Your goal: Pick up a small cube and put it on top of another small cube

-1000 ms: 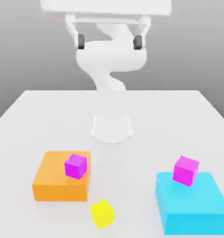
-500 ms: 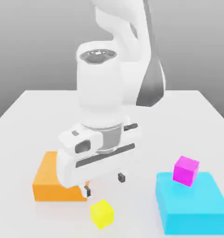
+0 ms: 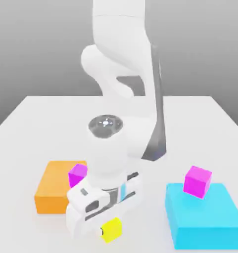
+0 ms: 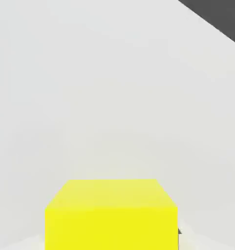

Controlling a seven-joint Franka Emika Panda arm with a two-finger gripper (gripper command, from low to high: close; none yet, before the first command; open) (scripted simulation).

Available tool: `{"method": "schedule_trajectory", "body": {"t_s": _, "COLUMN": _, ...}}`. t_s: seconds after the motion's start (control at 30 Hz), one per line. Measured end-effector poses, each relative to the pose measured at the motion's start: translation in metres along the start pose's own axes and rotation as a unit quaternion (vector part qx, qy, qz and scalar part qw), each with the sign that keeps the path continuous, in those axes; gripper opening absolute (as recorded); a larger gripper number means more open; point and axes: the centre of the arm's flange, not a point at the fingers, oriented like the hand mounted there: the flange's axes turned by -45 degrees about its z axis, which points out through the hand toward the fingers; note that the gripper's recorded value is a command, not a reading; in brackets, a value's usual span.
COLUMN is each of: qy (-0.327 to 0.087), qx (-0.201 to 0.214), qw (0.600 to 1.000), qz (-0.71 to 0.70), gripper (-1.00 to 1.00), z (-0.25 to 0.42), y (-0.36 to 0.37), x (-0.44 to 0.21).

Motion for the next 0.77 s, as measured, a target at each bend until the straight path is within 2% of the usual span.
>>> {"method": "schedule_trajectory", "body": {"t_s": 0.17, "qy": 0.004, "qx": 0.008, "qw": 1.0, "qz": -0.016, "gripper": -1.0, "z": -0.055, "y": -0.023, "x": 0.016}}
{"method": "schedule_trajectory", "body": {"t_s": 0.33, "qy": 0.008, "qx": 0.02, "qw": 0.994, "qz": -0.103, "gripper": -1.0, "z": -0.113, "y": -0.133, "x": 0.069}}
{"method": "schedule_trajectory", "body": {"t_s": 0.47, "qy": 0.004, "qx": 0.011, "qw": 0.99, "qz": -0.14, "gripper": -1.0, "z": -0.16, "y": -0.2, "x": 0.077}}
{"method": "schedule_trajectory", "body": {"t_s": 0.53, "qy": 0.002, "qx": 0.004, "qw": 0.988, "qz": -0.154, "gripper": -1.0, "z": -0.163, "y": -0.223, "x": 0.077}}
{"method": "schedule_trajectory", "body": {"t_s": 0.63, "qy": 0.001, "qx": 0.002, "qw": 0.987, "qz": -0.158, "gripper": -1.0, "z": -0.13, "y": -0.23, "x": 0.077}}
{"method": "schedule_trajectory", "body": {"t_s": 0.67, "qy": 0.001, "qx": 0.001, "qw": 0.987, "qz": -0.158, "gripper": 1.0, "z": -0.119, "y": -0.23, "x": 0.076}}
{"method": "schedule_trajectory", "body": {"t_s": 0.77, "qy": 0.001, "qx": 0.001, "qw": 0.987, "qz": -0.158, "gripper": 1.0, "z": -0.119, "y": -0.23, "x": 0.076}}
